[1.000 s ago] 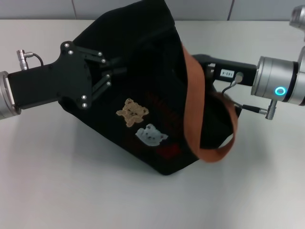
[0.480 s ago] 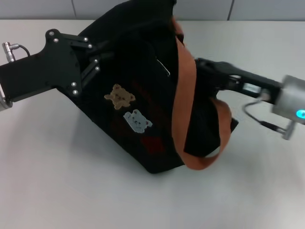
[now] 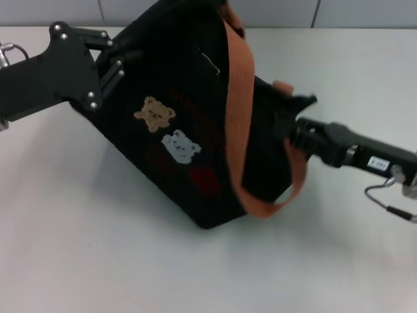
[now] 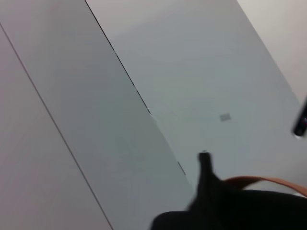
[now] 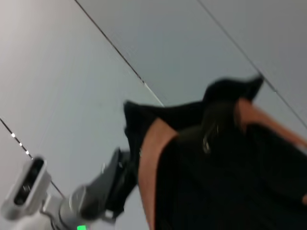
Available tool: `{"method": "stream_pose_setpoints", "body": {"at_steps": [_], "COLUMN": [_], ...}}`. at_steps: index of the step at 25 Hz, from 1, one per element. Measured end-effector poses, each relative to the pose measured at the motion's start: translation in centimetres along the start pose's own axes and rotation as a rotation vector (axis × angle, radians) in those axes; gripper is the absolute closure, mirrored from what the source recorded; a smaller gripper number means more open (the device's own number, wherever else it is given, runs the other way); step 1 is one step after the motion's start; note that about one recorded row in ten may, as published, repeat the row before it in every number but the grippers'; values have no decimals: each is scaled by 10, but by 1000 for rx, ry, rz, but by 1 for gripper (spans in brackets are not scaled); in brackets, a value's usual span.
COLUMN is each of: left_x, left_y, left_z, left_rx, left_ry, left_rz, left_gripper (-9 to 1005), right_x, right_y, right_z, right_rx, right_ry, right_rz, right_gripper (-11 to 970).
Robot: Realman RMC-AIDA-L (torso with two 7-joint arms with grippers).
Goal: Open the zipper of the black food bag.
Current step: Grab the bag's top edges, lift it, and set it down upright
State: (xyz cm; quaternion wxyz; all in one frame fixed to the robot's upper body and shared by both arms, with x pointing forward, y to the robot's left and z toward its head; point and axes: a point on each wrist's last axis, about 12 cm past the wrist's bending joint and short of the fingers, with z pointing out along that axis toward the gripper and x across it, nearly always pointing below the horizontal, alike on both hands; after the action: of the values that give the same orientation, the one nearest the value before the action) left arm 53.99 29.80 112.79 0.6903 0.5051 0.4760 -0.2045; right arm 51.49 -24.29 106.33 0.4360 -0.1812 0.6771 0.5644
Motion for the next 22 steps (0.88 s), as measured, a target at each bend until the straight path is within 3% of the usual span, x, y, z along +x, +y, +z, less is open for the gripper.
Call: {"method": "stream_pose_setpoints", "body": {"at_steps": [5,10,13,16,17,22], "left_x": [-5,-12,-13,-9,-6,-3], "left_y": [3,-2,-7,-12,-18,-24], "left_z": [5,15,18,13,8,2], "left_rx": [21,95,131,134,128,116], "left_ry": [-26,-83,-90,-78,-67,-56], "left_rz": [20,30,35,37,43,42], "left_gripper": [925,925,925,925,925,925], "right_x": [11,10,9,11,12,13], "right_y": [0,8,11,8,3,1], "right_z": [33,81,95,88,72,39], "right_rx": [-23,-96,-110,-88,-57,-29], "right_ry": [76,145,163,159,134,84], "right_rz": [39,24,4,17,36,74], "right_gripper": [614,613,614,615,616,618]}}
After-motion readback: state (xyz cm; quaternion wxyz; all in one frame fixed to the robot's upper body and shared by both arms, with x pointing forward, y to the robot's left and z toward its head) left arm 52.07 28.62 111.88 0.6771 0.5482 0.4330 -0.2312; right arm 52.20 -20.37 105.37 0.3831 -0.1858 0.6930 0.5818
